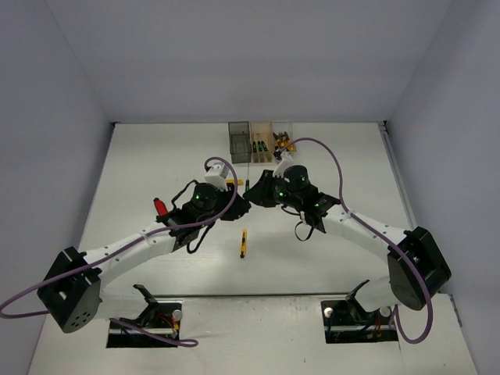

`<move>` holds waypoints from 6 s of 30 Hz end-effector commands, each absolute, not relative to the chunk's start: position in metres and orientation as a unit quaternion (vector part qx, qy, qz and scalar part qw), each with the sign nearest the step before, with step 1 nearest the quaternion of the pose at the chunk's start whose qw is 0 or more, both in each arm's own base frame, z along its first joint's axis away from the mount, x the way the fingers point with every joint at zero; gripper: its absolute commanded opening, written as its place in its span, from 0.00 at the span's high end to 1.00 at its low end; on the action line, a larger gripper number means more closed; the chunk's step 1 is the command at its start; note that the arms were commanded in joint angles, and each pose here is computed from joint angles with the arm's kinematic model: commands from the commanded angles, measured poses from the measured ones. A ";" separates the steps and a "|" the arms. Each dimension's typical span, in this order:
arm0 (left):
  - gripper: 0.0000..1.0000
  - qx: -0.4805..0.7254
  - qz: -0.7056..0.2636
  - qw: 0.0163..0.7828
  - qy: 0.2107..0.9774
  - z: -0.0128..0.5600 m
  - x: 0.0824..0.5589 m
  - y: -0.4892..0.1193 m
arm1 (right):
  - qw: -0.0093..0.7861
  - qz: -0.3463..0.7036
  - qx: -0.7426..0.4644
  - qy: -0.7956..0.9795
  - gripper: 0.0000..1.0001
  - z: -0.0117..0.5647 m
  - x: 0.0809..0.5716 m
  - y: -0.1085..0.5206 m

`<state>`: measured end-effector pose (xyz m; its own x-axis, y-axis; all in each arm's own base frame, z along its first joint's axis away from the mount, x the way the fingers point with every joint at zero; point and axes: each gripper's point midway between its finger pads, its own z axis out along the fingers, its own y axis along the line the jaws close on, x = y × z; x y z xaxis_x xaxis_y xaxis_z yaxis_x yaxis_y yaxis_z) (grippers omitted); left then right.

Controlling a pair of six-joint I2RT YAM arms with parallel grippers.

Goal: Sort the tools into containers

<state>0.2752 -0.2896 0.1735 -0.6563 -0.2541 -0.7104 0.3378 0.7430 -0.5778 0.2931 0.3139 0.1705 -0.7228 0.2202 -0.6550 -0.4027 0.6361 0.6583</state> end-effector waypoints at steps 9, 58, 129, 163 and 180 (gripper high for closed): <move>0.29 -0.014 -0.298 0.472 0.830 0.203 0.297 -0.260 | 0.445 0.398 -0.076 0.798 1.00 0.210 0.341 0.315; 0.19 -0.123 0.025 0.404 0.906 0.199 0.273 -0.014 | 0.528 0.179 -0.041 0.829 0.49 0.227 0.480 0.263; 0.19 -0.094 0.003 0.399 0.912 0.194 0.273 -0.024 | 0.522 0.104 -0.048 0.845 1.00 0.181 0.556 0.333; 0.19 0.371 -0.074 0.403 0.834 0.213 0.366 -0.190 | 0.562 0.180 -0.122 0.798 0.55 0.280 0.430 0.230; 0.27 0.488 -0.082 0.258 0.830 0.089 0.459 -0.236 | 0.518 0.275 -0.060 0.808 0.46 0.238 0.270 0.172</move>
